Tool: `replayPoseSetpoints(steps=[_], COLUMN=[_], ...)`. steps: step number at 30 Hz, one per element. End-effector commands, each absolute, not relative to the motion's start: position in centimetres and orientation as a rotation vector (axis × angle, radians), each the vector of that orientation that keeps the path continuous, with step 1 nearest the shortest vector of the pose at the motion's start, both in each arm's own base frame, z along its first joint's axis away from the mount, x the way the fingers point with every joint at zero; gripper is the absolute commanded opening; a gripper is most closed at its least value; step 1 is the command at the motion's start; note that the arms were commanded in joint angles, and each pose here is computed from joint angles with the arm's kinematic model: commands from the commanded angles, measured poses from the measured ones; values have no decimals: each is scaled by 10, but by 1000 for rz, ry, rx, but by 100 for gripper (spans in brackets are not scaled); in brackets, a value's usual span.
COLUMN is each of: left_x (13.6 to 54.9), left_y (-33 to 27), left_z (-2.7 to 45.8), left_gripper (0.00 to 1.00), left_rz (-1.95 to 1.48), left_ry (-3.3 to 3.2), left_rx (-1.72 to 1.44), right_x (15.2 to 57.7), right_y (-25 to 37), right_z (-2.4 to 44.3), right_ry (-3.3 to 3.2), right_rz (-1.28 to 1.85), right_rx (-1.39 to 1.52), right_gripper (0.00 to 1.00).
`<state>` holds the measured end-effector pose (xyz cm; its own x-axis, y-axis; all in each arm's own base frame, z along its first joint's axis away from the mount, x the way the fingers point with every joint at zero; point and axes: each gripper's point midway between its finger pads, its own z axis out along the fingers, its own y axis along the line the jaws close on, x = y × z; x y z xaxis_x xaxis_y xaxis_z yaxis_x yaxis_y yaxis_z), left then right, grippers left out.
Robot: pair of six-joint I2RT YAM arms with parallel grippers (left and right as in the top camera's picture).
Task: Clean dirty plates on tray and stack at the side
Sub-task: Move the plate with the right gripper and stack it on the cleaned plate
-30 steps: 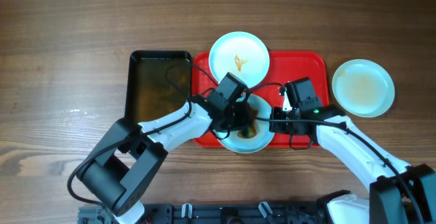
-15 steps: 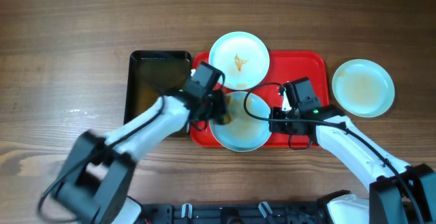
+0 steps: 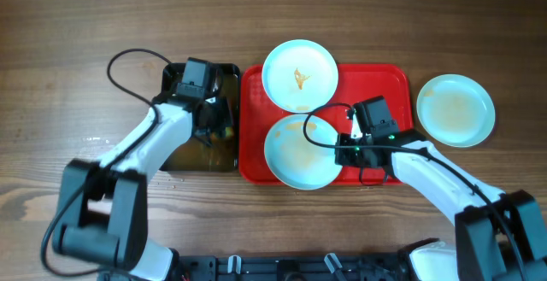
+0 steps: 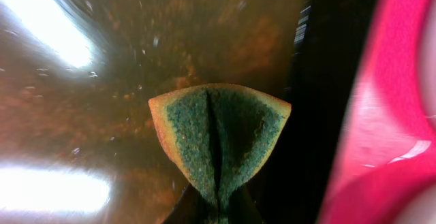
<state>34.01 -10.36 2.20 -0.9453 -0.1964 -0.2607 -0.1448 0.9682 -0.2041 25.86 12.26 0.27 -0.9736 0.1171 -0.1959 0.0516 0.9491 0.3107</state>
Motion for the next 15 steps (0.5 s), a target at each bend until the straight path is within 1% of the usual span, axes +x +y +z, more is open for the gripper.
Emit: replayPoseSetpoints(steps=[1, 3, 4, 5, 6, 8, 10, 12, 13, 15], left_x=[339, 338, 338, 339, 340, 343, 347, 352, 353, 354], left_y=[-99, -99, -99, -98, -96, -89, -88, -89, -90, -94], left_z=[1, -4, -5, -5, -5, -5, -4, -4, -5, -10], left_gripper=[5, 5, 9, 31, 38, 63, 65, 66, 65, 55], left_rz=[-218, -212, -212, -202, -185, -132, -121, -129, -133, -162], left_ry=[2881, 2892, 2892, 2888, 2884, 2868, 2850, 2833, 2827, 2834], left_rx=[-218, -220, -220, -221, -223, -230, -232, -230, -230, -225], right_x=[254, 256, 258, 262, 265, 276, 288, 294, 296, 301], right_y=[126, 126, 126, 125, 122, 111, 96, 90, 85, 68], right_z=[-5, -2, 2, 8, 13, 36, 62, 76, 81, 94], right_ry=[2918, 2905, 2891, 2871, 2858, 2798, 2712, 2652, 2628, 2568], right_rz=[482, 475, 474, 459, 430, 329, 204, 146, 110, -22], right_rx=[97, 93, 74, 56, 60, 31, -1, -56, -53, -77], right_gripper=[5, 4, 5, 4, 4, 4, 4, 4, 4, 4])
